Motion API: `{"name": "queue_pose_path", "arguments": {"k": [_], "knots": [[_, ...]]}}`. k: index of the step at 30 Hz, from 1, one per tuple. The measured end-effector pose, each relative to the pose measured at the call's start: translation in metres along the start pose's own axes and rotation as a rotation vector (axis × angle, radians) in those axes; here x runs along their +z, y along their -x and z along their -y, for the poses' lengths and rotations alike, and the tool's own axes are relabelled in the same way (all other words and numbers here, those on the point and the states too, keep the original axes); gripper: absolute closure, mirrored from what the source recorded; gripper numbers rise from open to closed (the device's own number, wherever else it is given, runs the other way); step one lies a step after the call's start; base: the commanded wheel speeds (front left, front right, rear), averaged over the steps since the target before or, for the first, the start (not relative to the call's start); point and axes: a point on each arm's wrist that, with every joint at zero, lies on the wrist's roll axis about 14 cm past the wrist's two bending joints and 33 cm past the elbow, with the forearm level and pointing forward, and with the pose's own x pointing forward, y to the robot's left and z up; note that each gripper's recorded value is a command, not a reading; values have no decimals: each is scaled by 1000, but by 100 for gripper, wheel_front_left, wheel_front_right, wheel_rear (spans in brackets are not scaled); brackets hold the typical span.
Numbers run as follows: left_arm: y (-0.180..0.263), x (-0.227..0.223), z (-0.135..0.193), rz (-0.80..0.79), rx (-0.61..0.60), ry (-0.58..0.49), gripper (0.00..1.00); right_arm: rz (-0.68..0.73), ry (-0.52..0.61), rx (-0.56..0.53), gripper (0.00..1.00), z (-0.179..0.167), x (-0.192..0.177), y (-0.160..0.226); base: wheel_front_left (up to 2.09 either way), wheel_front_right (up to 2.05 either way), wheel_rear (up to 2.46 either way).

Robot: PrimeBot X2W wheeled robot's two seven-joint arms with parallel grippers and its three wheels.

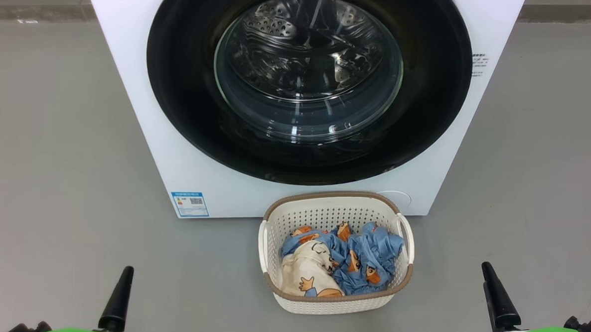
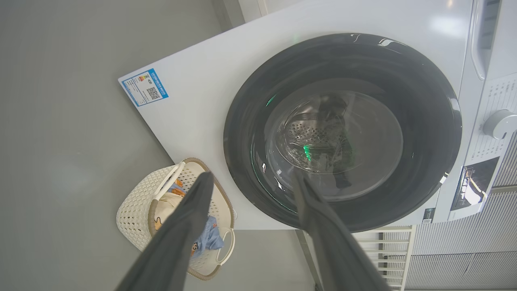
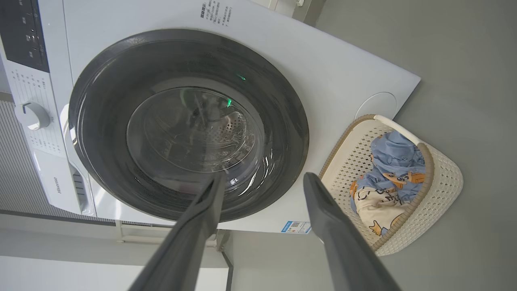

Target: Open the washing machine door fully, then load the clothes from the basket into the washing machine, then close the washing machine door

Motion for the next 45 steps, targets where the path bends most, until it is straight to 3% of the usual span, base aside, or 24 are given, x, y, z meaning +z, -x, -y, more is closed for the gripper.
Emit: {"name": "queue_pose_path", "arguments": {"k": [20,45], "knots": [[1,-2,7,9,-25,-321,0,23,268,0,0,0,6,0,0,0,0],[5,-7,15,19,-72,-617,0,47,537,21,0,-3,13,-1,0,0,0]]}}
